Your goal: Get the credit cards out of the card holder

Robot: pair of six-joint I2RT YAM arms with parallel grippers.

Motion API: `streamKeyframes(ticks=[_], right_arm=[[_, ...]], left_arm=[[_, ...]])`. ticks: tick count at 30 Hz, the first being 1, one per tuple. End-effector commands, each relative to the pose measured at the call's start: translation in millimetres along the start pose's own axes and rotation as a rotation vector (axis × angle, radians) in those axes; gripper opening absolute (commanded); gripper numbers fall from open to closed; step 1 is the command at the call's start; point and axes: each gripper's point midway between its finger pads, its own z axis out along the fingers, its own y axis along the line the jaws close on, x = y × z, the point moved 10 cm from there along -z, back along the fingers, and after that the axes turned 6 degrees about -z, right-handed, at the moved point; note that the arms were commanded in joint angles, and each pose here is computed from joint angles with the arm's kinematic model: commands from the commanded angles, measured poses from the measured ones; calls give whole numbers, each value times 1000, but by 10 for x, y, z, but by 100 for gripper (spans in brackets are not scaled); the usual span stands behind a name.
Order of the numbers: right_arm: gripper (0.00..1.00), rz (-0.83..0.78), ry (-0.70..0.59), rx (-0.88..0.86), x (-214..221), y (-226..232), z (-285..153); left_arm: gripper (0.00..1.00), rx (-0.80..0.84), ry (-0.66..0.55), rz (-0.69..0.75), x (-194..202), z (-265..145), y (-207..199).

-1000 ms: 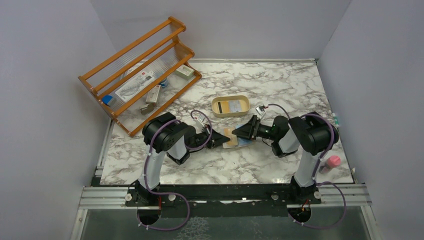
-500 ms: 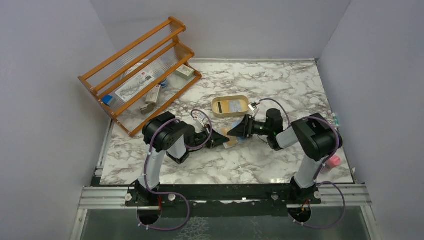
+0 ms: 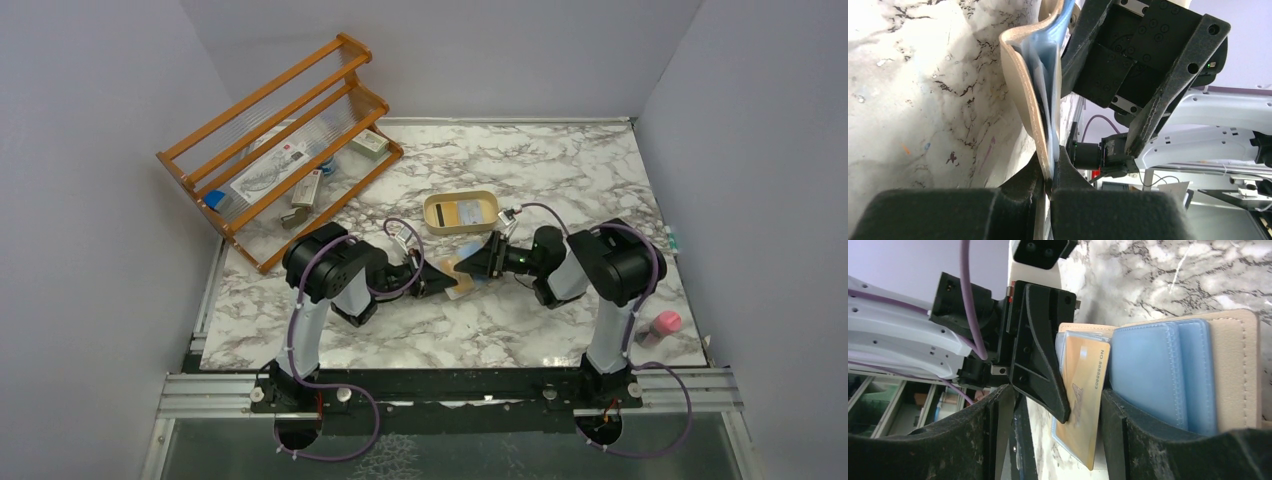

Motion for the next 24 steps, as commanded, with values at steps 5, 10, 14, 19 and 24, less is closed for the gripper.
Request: streamKeyframes(ticks=[5,10,14,19,24], right_arm=[[55,-71,455,-449,387,665,-34],[57,-72,469,-418,406,648,-39],[58,-61,497,-370,459,605,15],[59,-73,564,-279,583,526,168],[60,-48,564,-330,627,540,239]], left_arm=[[0,128,9,158,-212,95,-244],[0,87,10,191,-321,107,-259],[0,76,9,210,-381,173,-304],[0,84,11,207,-404,228,-322],[0,85,17,205,-429,275,-312]])
